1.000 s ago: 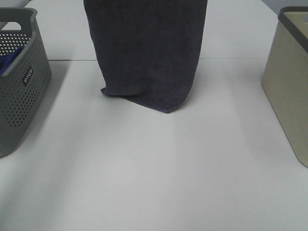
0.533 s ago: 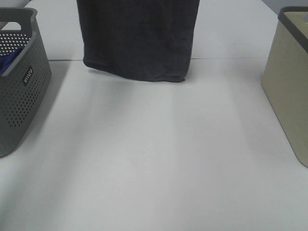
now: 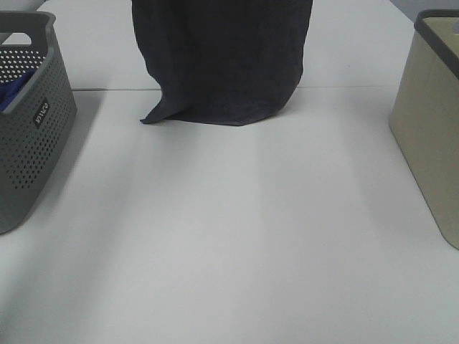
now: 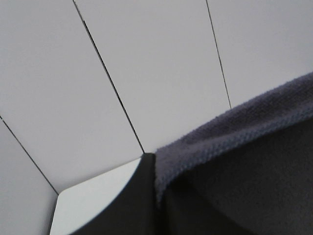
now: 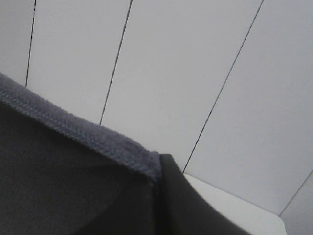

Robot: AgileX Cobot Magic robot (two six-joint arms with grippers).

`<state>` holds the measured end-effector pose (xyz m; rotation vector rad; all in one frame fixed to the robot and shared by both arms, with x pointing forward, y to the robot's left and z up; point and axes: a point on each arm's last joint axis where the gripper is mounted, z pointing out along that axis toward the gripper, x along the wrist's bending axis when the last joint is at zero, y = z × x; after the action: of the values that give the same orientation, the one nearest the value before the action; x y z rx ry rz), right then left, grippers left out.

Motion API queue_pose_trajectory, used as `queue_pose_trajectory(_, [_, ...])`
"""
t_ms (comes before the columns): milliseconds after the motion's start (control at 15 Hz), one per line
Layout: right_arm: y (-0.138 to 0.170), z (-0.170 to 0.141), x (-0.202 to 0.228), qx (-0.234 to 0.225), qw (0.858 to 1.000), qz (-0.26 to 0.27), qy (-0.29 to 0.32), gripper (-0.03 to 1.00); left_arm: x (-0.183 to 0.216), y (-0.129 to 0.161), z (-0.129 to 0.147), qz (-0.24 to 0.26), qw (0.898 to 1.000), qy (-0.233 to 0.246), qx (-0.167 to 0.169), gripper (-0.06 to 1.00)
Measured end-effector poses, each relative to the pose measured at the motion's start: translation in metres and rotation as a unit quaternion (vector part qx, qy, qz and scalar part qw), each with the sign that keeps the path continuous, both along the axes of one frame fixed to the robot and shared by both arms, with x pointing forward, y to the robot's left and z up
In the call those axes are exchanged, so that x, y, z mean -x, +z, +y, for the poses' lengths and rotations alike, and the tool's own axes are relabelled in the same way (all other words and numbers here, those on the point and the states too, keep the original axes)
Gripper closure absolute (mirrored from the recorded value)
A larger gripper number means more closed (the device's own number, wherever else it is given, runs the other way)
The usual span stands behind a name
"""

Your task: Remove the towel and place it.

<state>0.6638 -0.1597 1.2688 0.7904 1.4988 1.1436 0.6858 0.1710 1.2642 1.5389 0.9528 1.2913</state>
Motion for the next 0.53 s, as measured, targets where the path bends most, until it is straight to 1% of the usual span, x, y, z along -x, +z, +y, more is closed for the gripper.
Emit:
queue_pose_trajectory(133, [-0.004,-0.001,0.0,0.004,1.0,0.026,-0.003,0.95,0.003,-0.004,0.002,0.038,0.999,0.006,-0.01,0.94])
queue_pose_trajectory(267, [-0.005,-0.003,0.006,0.007,0.998,0.057,-0.007,0.95,0.012,-0.005,0.003,0.086,0.996,0.0,-0.015,0.94])
queue_pose_trajectory(400, [0.0,-0.006,0.02,0.004,0.995,0.099,-0.006,0.95,0.026,-0.008,0.004,0.151,0.988,-0.009,-0.024,0.94])
queue_pose_trajectory(467, [0.001,-0.006,0.024,0.003,0.994,0.113,-0.005,0.95,0.029,-0.009,0.005,0.17,0.985,-0.01,-0.028,0.94])
queue_pose_trajectory(533, [0.0,-0.006,0.031,0.002,0.99,0.141,-0.002,0.95,0.035,-0.014,0.006,0.211,0.977,-0.012,-0.039,0.94])
